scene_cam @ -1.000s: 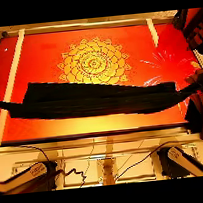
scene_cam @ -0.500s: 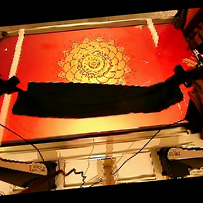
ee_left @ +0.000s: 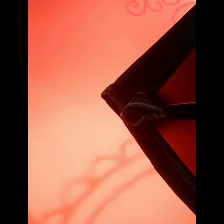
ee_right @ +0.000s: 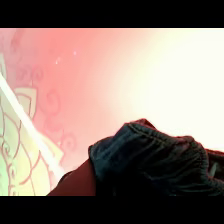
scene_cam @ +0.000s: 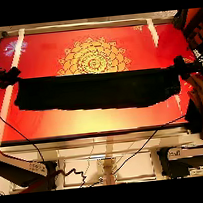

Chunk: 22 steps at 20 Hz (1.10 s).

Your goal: Fold the clothes and pants, and hang the long-sleeved shirts on hangers.

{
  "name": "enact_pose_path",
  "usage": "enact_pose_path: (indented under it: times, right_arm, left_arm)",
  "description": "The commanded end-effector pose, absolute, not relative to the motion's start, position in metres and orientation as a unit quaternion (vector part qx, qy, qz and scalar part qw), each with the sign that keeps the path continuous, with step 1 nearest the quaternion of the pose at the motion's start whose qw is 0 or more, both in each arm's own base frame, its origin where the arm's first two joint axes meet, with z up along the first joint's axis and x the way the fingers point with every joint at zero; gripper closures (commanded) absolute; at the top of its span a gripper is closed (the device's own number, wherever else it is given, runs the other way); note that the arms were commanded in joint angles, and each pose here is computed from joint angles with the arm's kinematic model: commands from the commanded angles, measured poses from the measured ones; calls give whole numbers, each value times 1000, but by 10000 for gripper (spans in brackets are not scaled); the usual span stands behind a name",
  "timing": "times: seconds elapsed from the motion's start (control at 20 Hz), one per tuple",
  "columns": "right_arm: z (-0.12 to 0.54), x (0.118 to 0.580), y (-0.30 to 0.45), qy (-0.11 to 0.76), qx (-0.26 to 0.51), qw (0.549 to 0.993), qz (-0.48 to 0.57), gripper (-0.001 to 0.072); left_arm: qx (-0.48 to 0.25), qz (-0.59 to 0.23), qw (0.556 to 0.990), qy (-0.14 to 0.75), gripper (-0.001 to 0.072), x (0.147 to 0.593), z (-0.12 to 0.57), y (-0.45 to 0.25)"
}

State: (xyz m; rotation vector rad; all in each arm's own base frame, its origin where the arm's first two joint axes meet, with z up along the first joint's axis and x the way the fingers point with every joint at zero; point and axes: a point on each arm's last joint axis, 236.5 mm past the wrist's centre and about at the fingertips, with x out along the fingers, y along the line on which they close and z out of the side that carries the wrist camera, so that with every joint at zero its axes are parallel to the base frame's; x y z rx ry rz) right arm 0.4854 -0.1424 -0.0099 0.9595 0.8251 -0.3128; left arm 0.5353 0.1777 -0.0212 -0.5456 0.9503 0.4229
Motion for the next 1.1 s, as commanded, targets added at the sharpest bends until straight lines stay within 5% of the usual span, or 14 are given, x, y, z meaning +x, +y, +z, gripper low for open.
enact_pose_path:
  times: [0.0, 0.05, 0.1, 0.15, 0.35, 0.6, 0.75, 0.9, 1.05]
  right_arm:
    - [-23, 495, -142, 379, 443, 798, -154, 549]
    - [-24, 495, -142, 380, 443, 797, -154, 235]
    - [-23, 495, -141, 380, 440, 799, -154, -8]
    - [-23, 495, -141, 381, 437, 800, -152, 7]
    - [-24, 490, -135, 396, 438, 794, -145, 22]
    - [-31, 475, -117, 438, 437, 775, -124, 23]
    - [-34, 471, -116, 453, 404, 788, -109, 23]
    - [-39, 464, -121, 470, 356, 801, -100, 24]
    - [-42, 461, -125, 475, 344, 803, -104, 24]
  left_arm:
    - [-282, 192, 827, 446, 635, 546, -38, 168]
    - [-288, 189, 826, 445, 504, 546, -37, 166]
    - [-288, 189, 828, 443, 194, 547, -35, 166]
    - [-288, 189, 829, 440, -13, 547, -31, 166]
    - [-288, 185, 818, 463, 4, 528, -13, 159]
    - [-265, 201, 725, 603, 17, 430, -10, 150]
    - [-230, 192, 745, 596, 171, 398, 9, 143]
    - [-230, 235, 752, 572, 168, 342, 11, 155]
    - [-273, 253, 702, 607, 143, 285, -35, 148]
